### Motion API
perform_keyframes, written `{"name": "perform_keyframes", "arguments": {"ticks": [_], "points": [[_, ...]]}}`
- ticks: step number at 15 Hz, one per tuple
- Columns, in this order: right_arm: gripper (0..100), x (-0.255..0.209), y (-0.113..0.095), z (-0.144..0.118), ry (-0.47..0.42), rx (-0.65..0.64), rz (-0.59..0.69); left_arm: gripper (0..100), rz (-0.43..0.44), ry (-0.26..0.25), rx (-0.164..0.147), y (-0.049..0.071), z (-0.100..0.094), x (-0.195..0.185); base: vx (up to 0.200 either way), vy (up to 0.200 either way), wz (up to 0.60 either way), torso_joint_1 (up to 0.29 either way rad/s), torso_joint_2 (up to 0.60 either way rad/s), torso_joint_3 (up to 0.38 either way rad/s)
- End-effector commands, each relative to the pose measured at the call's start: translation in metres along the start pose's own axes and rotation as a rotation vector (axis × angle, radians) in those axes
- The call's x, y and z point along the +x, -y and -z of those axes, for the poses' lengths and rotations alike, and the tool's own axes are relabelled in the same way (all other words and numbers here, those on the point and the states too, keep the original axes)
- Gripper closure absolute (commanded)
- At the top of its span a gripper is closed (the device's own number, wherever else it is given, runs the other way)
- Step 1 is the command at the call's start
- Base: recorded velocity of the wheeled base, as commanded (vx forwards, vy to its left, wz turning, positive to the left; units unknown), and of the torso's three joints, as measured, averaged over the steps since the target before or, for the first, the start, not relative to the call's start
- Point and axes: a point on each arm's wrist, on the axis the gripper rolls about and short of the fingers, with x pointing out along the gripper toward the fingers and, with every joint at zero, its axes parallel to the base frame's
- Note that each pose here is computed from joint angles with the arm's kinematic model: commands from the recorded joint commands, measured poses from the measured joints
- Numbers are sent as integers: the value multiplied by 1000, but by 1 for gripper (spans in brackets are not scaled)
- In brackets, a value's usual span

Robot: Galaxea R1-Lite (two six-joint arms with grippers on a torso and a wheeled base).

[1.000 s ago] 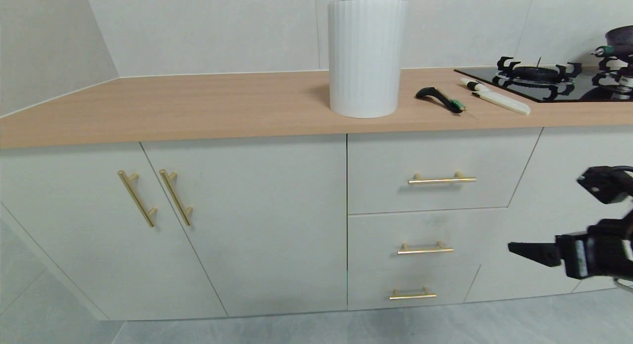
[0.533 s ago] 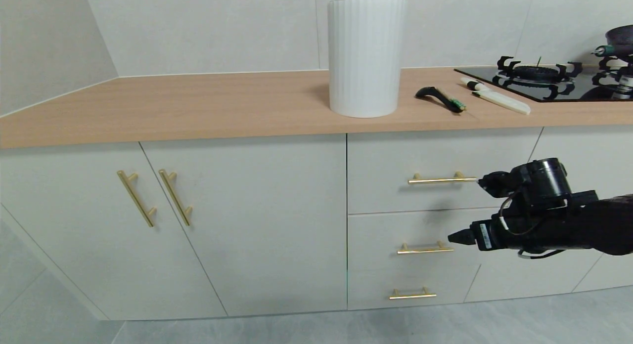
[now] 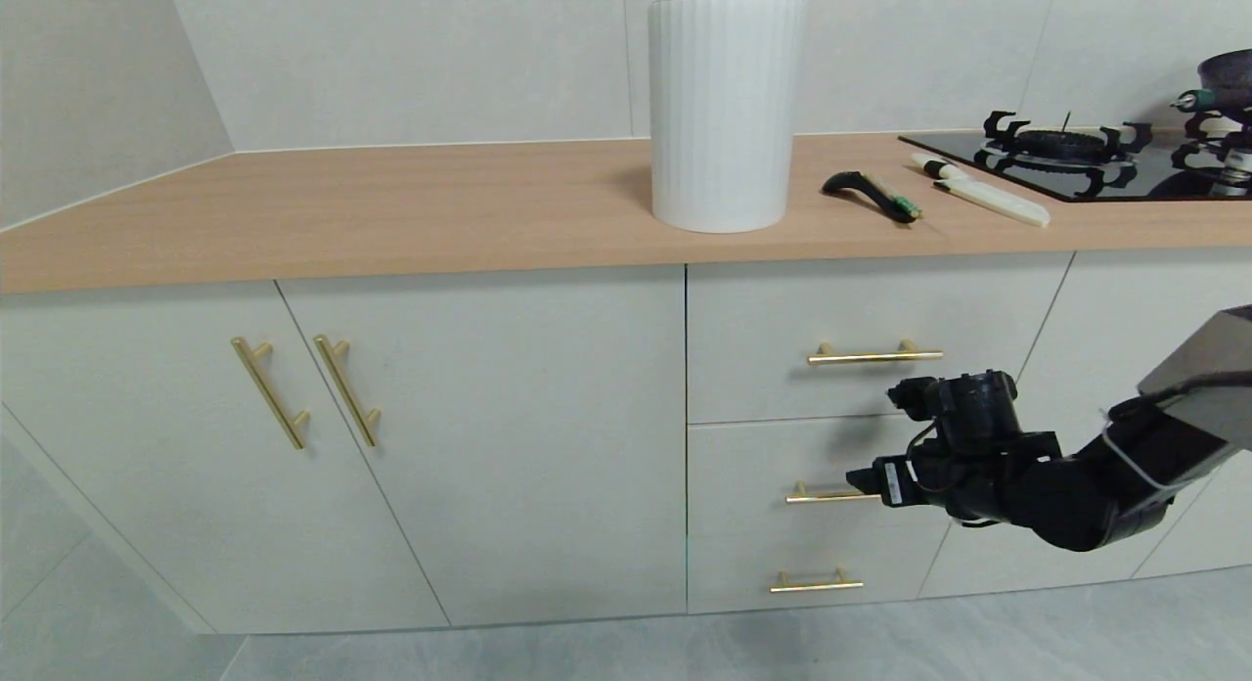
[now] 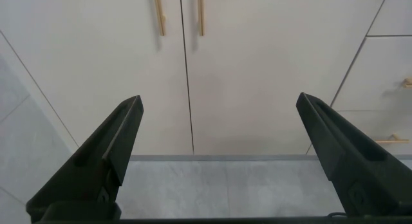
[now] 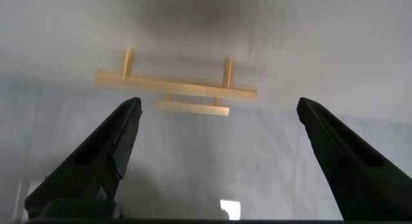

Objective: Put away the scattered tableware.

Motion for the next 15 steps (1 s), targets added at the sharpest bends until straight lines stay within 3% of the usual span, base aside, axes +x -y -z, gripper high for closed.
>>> {"name": "perform_keyframes", "arguments": {"ticks": [1,4,15], "points": [[0,27,-4,22,-16,4,38,0,0,-1,0,0,0,0,0,0,0,0,0,0],[0,41,-8,28,25,5,48,0,0,-1,0,0,0,0,0,0,0,0,0,0],[0,46,-9,40,-6,-9,70,0,0,-1,0,0,0,0,0,0,0,0,0,0]]}}
